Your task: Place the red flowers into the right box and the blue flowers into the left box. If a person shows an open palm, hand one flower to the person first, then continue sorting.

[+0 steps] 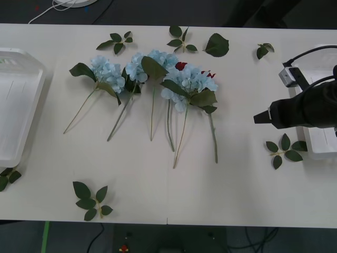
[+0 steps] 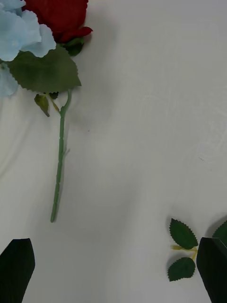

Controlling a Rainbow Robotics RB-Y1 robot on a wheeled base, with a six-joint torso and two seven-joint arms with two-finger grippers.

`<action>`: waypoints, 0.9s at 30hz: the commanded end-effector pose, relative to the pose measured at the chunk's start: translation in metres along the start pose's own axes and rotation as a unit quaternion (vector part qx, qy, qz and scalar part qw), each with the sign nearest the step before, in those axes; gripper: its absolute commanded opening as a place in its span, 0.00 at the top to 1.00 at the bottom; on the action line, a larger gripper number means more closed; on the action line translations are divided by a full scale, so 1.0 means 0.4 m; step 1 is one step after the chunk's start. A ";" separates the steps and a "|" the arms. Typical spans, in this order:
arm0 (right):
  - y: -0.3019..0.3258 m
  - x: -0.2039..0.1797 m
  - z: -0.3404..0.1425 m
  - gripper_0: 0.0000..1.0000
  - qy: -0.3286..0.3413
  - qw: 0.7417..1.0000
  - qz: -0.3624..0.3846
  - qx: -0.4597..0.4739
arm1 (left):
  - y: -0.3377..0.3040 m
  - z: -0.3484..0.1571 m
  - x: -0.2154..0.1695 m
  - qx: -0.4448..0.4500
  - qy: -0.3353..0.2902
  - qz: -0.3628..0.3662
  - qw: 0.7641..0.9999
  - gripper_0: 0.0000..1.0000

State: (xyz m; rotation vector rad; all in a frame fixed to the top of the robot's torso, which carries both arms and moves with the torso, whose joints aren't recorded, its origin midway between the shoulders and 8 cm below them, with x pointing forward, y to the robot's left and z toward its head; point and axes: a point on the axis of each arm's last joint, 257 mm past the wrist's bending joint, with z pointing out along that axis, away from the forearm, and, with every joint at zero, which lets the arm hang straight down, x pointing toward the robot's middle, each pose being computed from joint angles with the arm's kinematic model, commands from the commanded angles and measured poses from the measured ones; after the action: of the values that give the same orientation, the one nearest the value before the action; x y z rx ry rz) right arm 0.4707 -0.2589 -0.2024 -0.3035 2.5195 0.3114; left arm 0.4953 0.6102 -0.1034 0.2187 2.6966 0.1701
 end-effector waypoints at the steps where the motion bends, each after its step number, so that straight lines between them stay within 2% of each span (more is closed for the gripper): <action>1: 0.033 -0.091 0.018 0.00 -0.012 1.000 0.013 0.005 | 0.080 0.101 0.089 -0.041 -0.014 -0.013 0.999 1.00; 7: 0.043 -0.150 0.085 0.00 -0.012 1.000 0.004 0.026 | 0.076 0.220 0.104 -0.068 -0.037 -0.011 0.997 1.00; 13: 0.049 -0.184 0.155 0.00 -0.010 0.998 -0.010 0.059 | 0.030 0.272 0.074 -0.058 -0.060 -0.022 0.996 1.00; 19: 0.085 -0.204 0.227 0.00 -0.008 0.998 0.007 0.055 | -0.019 0.333 0.013 -0.062 -0.098 -0.040 0.992 1.00; 27: 0.123 -0.215 0.304 0.00 -0.002 0.997 0.017 0.070 | -0.051 0.372 -0.003 -0.060 -0.114 -0.058 0.990 1.00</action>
State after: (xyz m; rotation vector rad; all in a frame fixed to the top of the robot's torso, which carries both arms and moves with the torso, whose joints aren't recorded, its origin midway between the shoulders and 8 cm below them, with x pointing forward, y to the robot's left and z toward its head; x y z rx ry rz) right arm 0.5713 -0.1962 -0.2654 -0.2139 2.5792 0.1195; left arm 0.5612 0.5910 -0.2387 0.1214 2.4693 0.2546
